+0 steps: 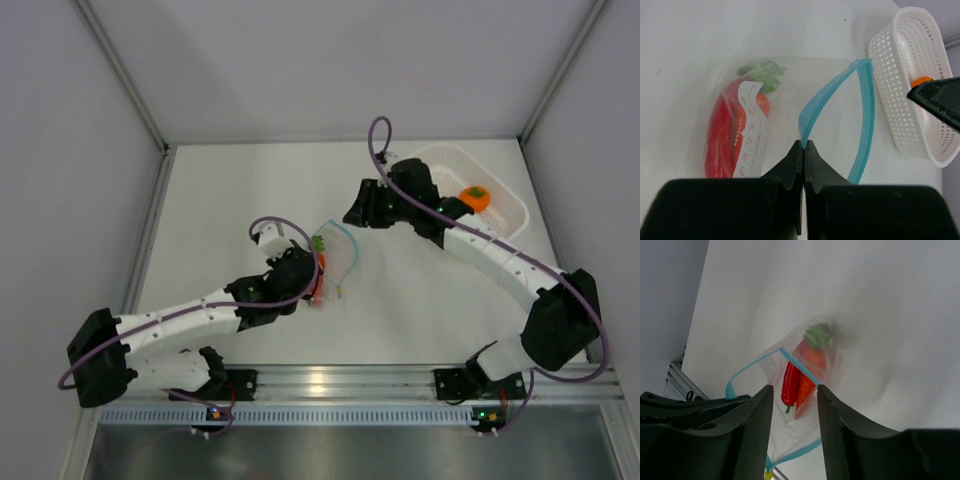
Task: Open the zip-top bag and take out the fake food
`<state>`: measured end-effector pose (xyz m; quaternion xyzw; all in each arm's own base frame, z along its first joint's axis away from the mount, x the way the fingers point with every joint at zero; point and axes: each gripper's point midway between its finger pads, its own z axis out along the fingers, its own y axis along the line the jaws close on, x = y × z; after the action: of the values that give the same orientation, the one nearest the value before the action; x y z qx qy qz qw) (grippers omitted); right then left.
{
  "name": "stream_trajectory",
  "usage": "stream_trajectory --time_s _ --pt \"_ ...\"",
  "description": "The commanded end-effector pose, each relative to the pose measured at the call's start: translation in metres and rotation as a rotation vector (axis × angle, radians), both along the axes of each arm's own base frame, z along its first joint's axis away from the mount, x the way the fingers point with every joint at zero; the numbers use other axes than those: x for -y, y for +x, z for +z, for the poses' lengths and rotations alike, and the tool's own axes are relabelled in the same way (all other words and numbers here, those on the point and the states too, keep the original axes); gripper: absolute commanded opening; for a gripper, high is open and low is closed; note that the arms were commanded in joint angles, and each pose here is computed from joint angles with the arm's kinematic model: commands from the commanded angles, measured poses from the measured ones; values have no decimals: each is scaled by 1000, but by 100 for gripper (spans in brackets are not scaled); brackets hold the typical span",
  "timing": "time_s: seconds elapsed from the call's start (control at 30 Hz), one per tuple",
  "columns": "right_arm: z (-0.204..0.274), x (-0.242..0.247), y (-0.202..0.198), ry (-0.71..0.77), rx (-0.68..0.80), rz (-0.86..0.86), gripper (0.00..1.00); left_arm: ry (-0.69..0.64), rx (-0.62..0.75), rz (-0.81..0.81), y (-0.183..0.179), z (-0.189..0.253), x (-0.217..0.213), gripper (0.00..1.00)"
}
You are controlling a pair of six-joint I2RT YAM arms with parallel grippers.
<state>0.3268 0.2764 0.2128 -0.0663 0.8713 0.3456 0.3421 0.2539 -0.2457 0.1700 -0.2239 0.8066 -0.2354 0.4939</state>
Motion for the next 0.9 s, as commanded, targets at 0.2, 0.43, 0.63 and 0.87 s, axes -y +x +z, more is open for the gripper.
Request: stream_trajectory --time_s 0.2,0.43,0.63,0.87 --pt "14 -50 -38 -53 138 -79 32 -141 28 21 5 26 11 0" --pt "-22 -79 -43 -106 105 -114 28 -204 4 8 0 28 17 0" --pt "-58 -93 -34 -134 59 -153 25 -260 -3 0 -6 33 13 0" --pt "-87 -103 -36 -130 36 -197 28 -303 3 20 -9 36 6 0"
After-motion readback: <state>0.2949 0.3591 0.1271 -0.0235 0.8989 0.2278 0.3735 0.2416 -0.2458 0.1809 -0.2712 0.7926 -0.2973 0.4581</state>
